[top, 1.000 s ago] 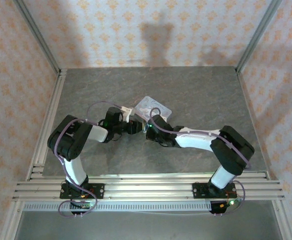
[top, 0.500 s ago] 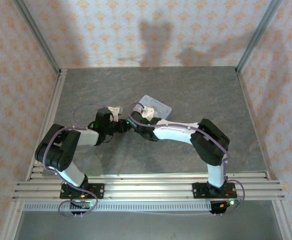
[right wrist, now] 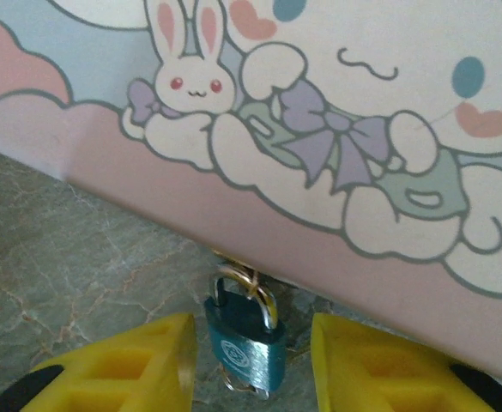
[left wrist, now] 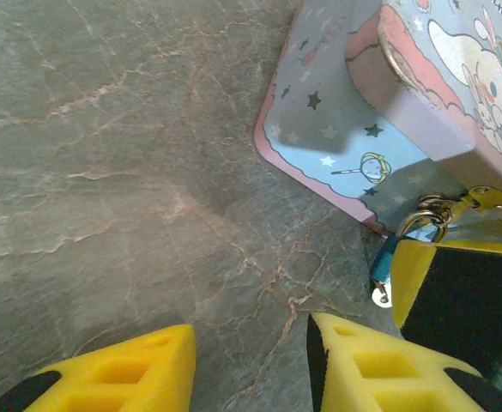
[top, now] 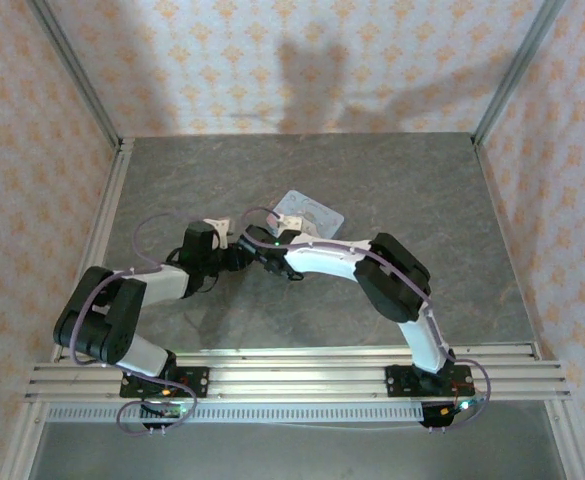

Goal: Unlock the padlock with the key

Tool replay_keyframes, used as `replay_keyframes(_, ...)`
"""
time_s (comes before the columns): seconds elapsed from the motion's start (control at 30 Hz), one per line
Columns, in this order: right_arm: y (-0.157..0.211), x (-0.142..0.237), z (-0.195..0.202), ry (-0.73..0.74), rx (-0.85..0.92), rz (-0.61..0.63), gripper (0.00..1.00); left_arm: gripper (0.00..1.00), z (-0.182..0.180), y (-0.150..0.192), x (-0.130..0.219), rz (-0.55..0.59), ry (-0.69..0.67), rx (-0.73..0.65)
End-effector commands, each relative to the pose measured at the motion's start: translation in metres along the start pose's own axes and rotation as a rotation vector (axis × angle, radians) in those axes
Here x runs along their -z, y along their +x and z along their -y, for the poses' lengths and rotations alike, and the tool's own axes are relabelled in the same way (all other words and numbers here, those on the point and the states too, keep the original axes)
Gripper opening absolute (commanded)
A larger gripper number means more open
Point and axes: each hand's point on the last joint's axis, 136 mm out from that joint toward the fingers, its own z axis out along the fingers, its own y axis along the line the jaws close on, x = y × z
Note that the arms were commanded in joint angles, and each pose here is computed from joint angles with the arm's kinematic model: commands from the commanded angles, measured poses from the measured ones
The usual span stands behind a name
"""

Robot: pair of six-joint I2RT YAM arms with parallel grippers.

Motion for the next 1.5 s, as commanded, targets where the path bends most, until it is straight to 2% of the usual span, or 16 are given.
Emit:
replay_keyframes(0.0,-0.002,-0.005,0.006,0.061,0.013,0.021,0.39,0.39,-0.009,0.001,0.008,0.004,-0.039,-0.01)
replay_keyframes(0.33,-0.006,-0.015,-0.004,0.092,0.042,0.026,0.39,0.39,-0.015,0.002,0.022,0.023,-0.056,-0.013)
replay_keyframes(0.6,-0.005,-0.028,0.006,0.122,0.02,-0.002,0.39,0.4,-0.016,0.003,0.026,0.029,-0.058,-0.015)
replay_keyframes(0.83,-0.008,-0.038,0.008,0.097,-0.02,-0.035,0.3,0.4,-0.015,0.004,0.025,0.022,-0.047,-0.02)
replay_keyframes(0.9,-0.007,-0.042,0.006,0.074,-0.04,-0.059,0.26,0.4,-0.014,0.004,0.025,0.021,-0.044,-0.021)
replay_keyframes(1.03,-0.009,-0.044,0.003,0.039,-0.056,-0.076,0.1,0.4,-0.014,0.006,0.025,0.013,-0.041,-0.023)
replay_keyframes(1.17,-0.011,-0.041,0.0,-0.004,-0.058,-0.079,0.0,0.4,-0.011,0.007,0.024,0.002,-0.026,-0.029)
replay_keyframes(1.33,-0.008,-0.031,-0.009,-0.158,-0.104,-0.103,0.0,0.4,-0.003,0.009,0.025,-0.01,0.018,-0.039)
replay_keyframes(1.47,-0.011,-0.014,-0.014,-0.355,-0.224,-0.152,0.0,0.4,0.019,-0.001,0.032,-0.001,0.111,0.055)
